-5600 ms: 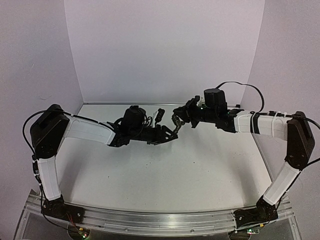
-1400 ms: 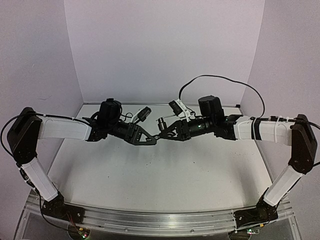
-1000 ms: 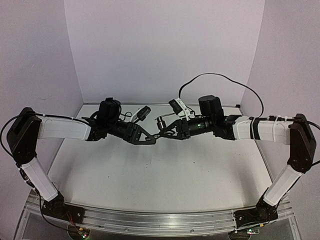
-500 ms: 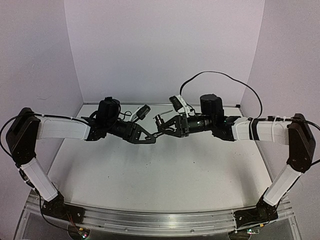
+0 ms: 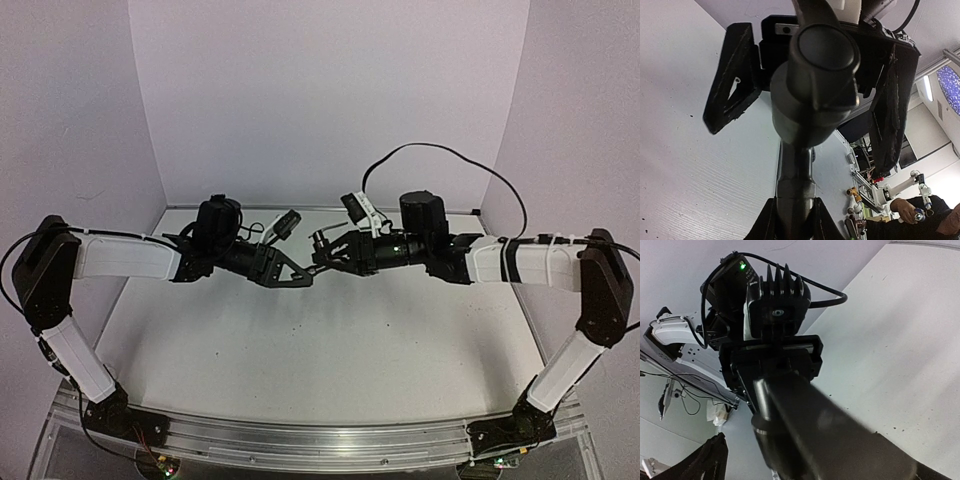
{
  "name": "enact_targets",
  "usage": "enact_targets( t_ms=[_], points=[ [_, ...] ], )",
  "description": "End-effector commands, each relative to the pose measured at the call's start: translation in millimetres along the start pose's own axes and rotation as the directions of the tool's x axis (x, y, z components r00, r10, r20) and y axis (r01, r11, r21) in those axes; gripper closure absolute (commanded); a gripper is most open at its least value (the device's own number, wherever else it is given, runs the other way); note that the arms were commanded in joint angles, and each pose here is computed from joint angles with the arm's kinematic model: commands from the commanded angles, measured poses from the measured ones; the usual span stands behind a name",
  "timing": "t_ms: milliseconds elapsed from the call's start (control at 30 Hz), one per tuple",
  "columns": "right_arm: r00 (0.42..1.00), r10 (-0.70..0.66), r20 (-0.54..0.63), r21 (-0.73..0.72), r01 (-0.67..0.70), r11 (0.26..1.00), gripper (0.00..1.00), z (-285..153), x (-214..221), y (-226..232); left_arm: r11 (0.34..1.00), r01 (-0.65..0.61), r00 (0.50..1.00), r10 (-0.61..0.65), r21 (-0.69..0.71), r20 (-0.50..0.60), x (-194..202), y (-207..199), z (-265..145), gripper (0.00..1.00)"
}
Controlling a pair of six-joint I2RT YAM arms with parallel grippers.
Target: Install the water faucets
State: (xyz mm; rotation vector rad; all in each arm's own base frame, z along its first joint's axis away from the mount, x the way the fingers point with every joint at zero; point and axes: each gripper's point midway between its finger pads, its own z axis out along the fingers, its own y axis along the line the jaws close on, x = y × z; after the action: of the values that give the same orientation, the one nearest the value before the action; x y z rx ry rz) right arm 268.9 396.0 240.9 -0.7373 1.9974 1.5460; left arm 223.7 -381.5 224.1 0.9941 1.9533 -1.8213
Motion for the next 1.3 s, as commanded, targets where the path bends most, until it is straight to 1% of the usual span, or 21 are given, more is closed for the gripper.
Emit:
enact_targets(
  t_ms=[0, 33, 100, 133, 200, 267, 300, 400, 567, 633, 700, 733, 767, 967, 1133, 1200, 1267],
  points=[
    [0.971, -0.215, 0.108, 0.121, 0.201, 0.972, 0.02, -41.7, -14.2, 23.6, 0.998, -0.064, 0.997, 0.065, -0.021, 0.048, -14.5, -4.9, -4.8, 1.0],
    [0.967, -0.227, 0.119, 0.134, 0.211, 0.968, 0.02, -44.9, -18.1, 23.1, 0.998, -0.059, 0.997, 0.06, -0.023, 0.048, -14.8, -3.5, -5.0, 1.0],
    [0.956, -0.287, 0.052, 0.03, 0.286, 0.958, 0.02, -40.1, -11.8, 33.9, 0.998, -0.057, 0.997, 0.057, -0.02, 0.048, -16.5, -3.4, -4.4, 1.0],
    [0.952, -0.306, 0.005, 0.0, 0.306, 0.952, 0.02, -35.1, -9.9, 35.2, 0.998, -0.056, 0.997, 0.057, -0.018, 0.047, -16.9, -3.7, -4.3, 1.0],
    [0.979, -0.199, -0.038, 0.02, 0.2, 0.98, 0.02, -23.5, -15.9, 24.2, 0.998, -0.059, 0.997, 0.06, -0.018, 0.05, -18.5, -5.0, -4.6, 1.0],
    [0.985, -0.124, -0.12, -0.015, 0.123, 0.992, 0.02, -13.6, -4.1, 20.1, 0.998, -0.065, 0.996, 0.066, -0.017, 0.053, -20.1, -7.0, -5.1, 1.0],
    [0.986, -0.106, -0.129, -0.018, 0.104, 0.994, 0.03, -9.9, -0.4, 17.8, 0.998, -0.069, 0.996, 0.069, -0.017, 0.056, -21.1, -8.5, -5.6, 1.0],
    [0.99, -0.11, -0.086, -0.001, 0.11, 0.994, 0.03, -9.0, -0.7, 14.5, 0.997, -0.072, 0.996, 0.073, -0.016, 0.057, -21.2, -10.4, -6.3, 1.0],
    [0.989, -0.126, -0.077, -0.02, 0.125, 0.992, 0.1, -11.1, -2.0, 20.6, 0.997, -0.069, 0.996, 0.07, -0.018, 0.057, -20.1, -10.0, -6.7, 1.0],
    [0.99, -0.116, -0.075, -0.032, 0.114, 0.993, 0.17, -10.2, -1.2, 21.0, 0.998, -0.067, 0.996, 0.068, -0.019, 0.057, -19.8, -9.7, -6.6, 1.0],
    [0.993, -0.089, -0.075, -0.052, 0.085, 0.995, 0.3, -7.1, 0.6, 20.2, 0.997, -0.071, 0.996, 0.072, -0.019, 0.059, -21.0, -10.5, -6.8, 1.0],
    [0.994, -0.079, -0.075, -0.064, 0.074, 0.995, 0.34, -5.7, 1.7, 19.9, 0.997, -0.072, 0.995, 0.073, -0.019, 0.06, -21.4, -10.9, -6.9, 1.0],
    [0.995, -0.079, -0.066, -0.076, 0.074, 0.994, 0.36, -4.9, 2.1, 19.9, 0.997, -0.075, 0.995, 0.076, -0.018, 0.06, -21.8, -11.5, -7.0, 1.0],
    [0.995, -0.091, -0.027, -0.132, 0.087, 0.987, 0.41, -3.8, -0.3, 25.9, 0.997, -0.074, 0.995, 0.075, -0.018, 0.058, -20.1, -11.5, -7.2, 1.0],
    [0.996, -0.085, -0.024, -0.166, 0.08, 0.983, 0.57, 1.4, -1.9, 25.8, 0.997, -0.074, 0.995, 0.075, -0.019, 0.06, -20.2, -11.8, -7.6, 1.0],
    [0.996, -0.084, -0.024, -0.167, 0.079, 0.983, 0.62, 2.8, -2.2, 24.7, 0.997, -0.077, 0.995, 0.078, -0.019, 0.06, -20.4, -12.5, -7.8, 1.0],
    [0.996, -0.084, -0.026, -0.172, 0.078, 0.982, 0.64, 4.2, -2.4, 24.0, 0.997, -0.076, 0.995, 0.077, -0.017, 0.059, -20.5, -12.1, -7.4, 1.0]
  ],
)
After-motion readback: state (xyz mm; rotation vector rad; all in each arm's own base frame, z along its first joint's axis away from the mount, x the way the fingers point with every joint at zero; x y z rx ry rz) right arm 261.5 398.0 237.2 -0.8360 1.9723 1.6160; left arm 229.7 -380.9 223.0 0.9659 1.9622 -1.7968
